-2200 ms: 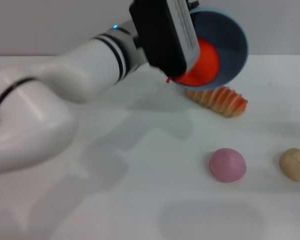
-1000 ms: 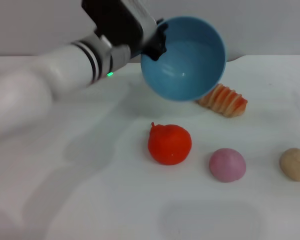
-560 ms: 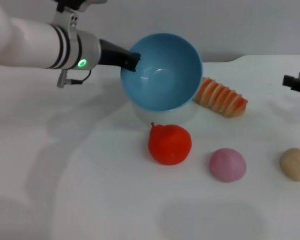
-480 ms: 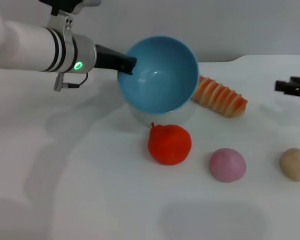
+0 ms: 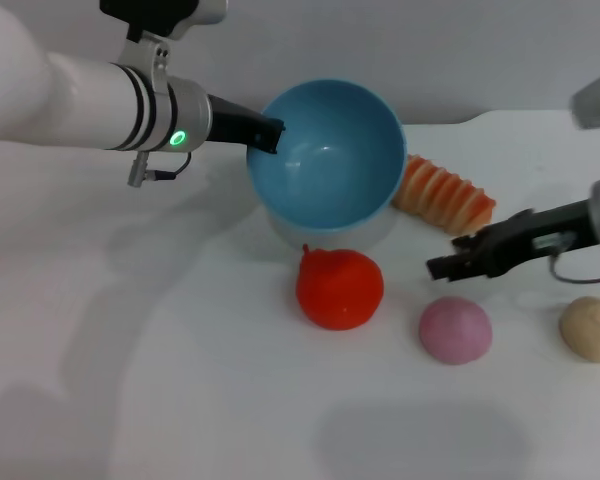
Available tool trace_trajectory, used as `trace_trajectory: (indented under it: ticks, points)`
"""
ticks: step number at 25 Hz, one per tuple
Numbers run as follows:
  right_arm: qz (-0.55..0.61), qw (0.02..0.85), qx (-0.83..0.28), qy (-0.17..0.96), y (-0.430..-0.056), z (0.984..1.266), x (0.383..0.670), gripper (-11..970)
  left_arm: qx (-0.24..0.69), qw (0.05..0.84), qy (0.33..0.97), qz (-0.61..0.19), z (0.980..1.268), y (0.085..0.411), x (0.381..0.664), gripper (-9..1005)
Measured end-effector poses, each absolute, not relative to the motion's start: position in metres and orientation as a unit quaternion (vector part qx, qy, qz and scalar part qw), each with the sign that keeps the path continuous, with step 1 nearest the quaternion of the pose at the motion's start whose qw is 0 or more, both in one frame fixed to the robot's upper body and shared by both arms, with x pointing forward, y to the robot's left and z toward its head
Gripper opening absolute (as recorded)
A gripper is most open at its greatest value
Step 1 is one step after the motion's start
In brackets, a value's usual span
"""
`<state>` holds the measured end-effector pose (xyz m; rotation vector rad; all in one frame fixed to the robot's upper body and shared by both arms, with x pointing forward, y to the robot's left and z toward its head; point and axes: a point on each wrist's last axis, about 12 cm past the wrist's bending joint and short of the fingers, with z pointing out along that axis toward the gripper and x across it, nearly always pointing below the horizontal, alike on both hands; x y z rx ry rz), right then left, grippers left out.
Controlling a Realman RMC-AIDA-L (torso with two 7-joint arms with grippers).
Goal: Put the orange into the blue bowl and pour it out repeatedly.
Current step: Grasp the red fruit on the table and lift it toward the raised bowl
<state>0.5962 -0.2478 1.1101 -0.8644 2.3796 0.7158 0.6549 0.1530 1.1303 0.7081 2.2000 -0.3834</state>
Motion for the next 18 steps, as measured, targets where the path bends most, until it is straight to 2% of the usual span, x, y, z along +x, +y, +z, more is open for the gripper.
trace_trajectory:
  ticks: [18]
  points:
    - [0.316, 0.283, -0.32, 0.847, -0.19, 1.076, 0.601, 529, 0.261, 0.403, 0.866, -0.143, 1.132, 0.154, 0.66, -1]
